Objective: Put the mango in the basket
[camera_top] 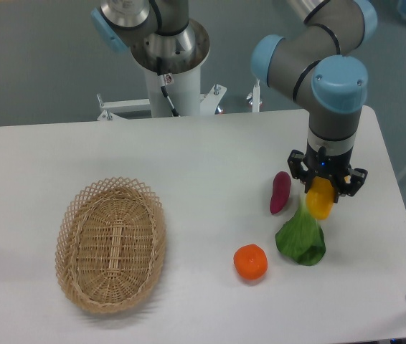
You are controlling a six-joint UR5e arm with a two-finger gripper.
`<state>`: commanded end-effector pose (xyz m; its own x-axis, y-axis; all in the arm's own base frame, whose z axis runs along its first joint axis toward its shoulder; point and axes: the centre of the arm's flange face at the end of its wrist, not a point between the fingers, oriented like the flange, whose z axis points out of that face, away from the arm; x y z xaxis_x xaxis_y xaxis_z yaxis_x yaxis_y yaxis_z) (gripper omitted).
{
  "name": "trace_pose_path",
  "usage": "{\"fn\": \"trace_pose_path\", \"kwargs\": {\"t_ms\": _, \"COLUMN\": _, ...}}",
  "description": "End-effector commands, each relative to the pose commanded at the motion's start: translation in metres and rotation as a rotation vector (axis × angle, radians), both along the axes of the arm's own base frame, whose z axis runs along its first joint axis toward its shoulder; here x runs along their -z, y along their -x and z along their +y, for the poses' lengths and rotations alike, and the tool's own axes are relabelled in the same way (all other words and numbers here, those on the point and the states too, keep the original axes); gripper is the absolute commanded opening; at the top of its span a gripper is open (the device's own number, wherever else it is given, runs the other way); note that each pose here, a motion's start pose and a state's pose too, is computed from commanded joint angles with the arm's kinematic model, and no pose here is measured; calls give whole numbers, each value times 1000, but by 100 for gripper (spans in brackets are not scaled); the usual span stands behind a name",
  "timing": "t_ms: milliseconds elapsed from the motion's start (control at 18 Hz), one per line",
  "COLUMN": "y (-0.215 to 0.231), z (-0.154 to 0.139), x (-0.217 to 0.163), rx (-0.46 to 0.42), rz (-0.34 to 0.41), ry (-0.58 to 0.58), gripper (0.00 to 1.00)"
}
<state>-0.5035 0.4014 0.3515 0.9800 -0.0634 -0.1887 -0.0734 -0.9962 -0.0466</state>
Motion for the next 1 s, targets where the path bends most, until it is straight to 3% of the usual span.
{"fn": "trace_pose_path", "kwargs": {"t_ms": 1000, "y": 0, "z": 0, "x": 4, "rx": 1, "rz": -26, "ry": -39, "gripper": 20}}
